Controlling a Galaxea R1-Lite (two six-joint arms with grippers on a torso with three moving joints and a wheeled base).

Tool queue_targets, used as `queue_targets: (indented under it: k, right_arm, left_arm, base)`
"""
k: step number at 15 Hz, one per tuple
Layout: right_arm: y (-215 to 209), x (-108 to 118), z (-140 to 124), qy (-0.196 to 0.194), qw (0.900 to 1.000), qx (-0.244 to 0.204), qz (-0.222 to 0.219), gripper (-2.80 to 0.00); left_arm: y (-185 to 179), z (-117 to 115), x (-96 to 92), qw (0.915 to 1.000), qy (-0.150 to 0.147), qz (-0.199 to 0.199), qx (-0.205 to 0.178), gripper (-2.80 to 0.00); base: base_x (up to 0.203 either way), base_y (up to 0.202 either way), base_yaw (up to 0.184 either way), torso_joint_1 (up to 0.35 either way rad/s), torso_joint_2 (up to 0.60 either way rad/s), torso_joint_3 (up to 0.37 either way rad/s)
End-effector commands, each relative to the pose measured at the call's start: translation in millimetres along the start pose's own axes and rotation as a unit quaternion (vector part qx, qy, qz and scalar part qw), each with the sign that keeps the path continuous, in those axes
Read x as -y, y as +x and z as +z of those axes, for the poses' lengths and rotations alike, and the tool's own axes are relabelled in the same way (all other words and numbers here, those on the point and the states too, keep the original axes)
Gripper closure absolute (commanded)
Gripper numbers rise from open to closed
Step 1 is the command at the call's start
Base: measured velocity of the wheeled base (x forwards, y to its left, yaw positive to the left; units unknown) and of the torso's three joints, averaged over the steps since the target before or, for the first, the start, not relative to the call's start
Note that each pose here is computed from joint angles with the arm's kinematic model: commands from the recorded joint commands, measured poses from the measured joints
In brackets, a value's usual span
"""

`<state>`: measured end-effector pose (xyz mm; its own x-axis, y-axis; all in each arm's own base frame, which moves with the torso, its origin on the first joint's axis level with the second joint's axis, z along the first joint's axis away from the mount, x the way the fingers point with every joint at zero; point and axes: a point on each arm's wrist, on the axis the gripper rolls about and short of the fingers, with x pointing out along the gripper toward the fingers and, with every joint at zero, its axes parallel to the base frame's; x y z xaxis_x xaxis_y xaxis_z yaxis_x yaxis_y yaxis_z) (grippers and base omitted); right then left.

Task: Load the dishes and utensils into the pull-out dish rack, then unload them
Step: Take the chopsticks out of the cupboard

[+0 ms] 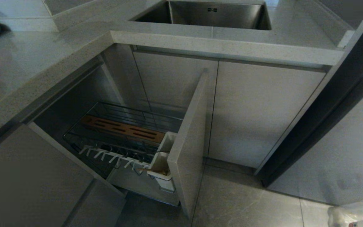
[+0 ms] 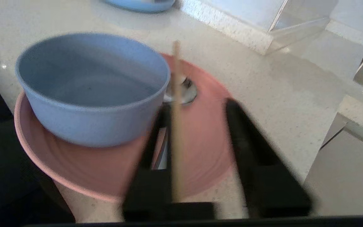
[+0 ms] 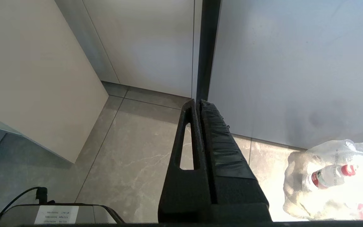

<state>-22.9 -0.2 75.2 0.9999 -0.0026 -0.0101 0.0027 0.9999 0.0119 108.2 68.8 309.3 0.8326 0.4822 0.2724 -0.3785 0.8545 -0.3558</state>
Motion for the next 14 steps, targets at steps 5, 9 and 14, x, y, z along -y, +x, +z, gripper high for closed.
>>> queue_targets:
  k: [5, 9, 14]
  right_arm:
    - [0.0, 0.0, -0.1, 0.000, 1.000, 0.000, 0.000, 0.00]
    - [0.0, 0.0, -0.1, 0.000, 1.000, 0.000, 0.000, 0.00]
    - [0.0, 0.0, -0.1, 0.000, 1.000, 0.000, 0.000, 0.00]
  left_arm:
    - [-14.0, 17.2, 7.2, 0.9992, 0.005, -0.012, 0.039, -2.80]
    - [-26.5, 37.3, 18.6, 0.9976, 0.004, -0.035, 0.060, -2.80]
    - [-32.0, 89.3, 45.2, 0.9949, -0.008, -0.074, 0.068, -2.80]
  base:
    - [0.000, 0.000, 0.000, 0.000, 0.00, 0.000]
    - [0.000, 0.000, 0.000, 0.000, 0.00, 0.000]
    - [0.000, 0.000, 0.000, 0.000, 0.00, 0.000]
